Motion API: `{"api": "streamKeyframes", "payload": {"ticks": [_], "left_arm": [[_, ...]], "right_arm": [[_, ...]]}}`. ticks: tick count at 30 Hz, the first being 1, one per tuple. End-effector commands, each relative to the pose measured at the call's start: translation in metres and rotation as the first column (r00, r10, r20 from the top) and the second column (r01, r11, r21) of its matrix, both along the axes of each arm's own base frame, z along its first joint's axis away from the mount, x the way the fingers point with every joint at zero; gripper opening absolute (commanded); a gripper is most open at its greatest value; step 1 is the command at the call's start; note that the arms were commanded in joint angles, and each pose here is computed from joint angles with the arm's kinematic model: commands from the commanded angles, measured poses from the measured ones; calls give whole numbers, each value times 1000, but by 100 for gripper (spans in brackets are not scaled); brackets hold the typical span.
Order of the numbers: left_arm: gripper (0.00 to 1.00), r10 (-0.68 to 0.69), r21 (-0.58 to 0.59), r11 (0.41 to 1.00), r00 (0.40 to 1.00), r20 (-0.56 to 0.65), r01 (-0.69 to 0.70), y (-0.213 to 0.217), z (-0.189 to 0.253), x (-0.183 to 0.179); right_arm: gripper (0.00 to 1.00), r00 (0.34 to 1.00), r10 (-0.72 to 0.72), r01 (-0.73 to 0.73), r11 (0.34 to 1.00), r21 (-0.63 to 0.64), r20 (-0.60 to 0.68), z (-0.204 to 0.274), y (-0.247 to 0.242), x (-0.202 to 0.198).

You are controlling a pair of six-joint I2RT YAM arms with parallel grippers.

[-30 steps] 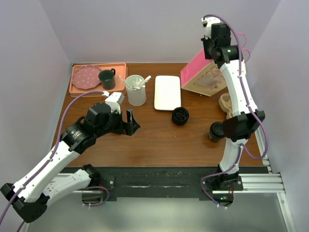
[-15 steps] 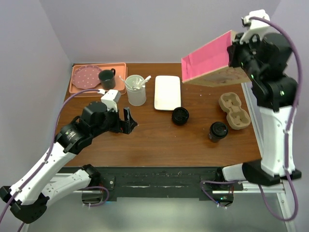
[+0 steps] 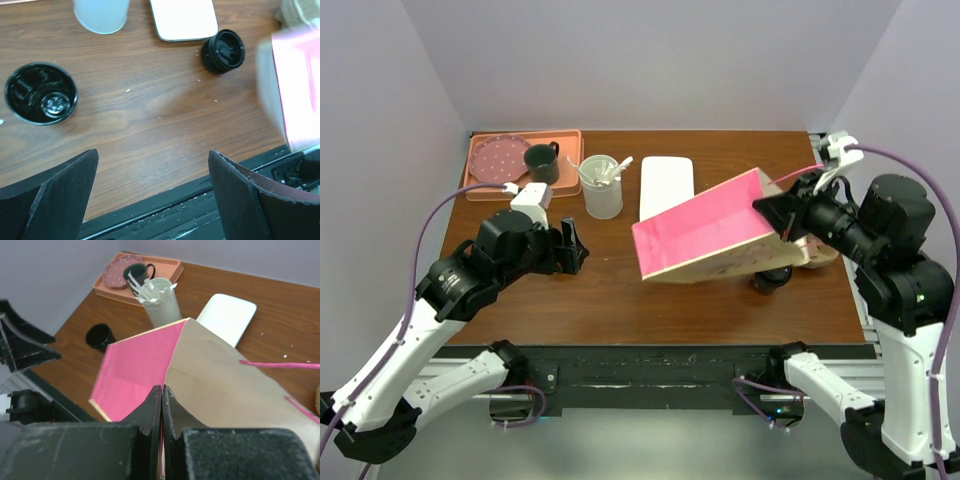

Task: Pack the takeout coffee

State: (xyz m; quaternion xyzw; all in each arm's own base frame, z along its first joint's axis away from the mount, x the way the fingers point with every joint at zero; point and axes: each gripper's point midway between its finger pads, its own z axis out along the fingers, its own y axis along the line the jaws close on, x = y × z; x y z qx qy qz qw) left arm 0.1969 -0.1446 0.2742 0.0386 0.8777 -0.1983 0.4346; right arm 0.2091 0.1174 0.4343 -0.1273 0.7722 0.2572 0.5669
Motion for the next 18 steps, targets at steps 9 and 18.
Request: {"api": "streamKeyframes", "payload": {"ticks": [9, 18], "left_arm": [[97, 154, -53, 986, 988, -23, -155, 14, 8, 4], [100, 266, 36, 964, 960, -91, -264, 21, -19, 17]], "right_arm": [[0, 977, 196, -183, 972, 144, -82, -24, 29, -48], [0, 978, 171, -132, 952, 276, -121, -68, 30, -61]]}}
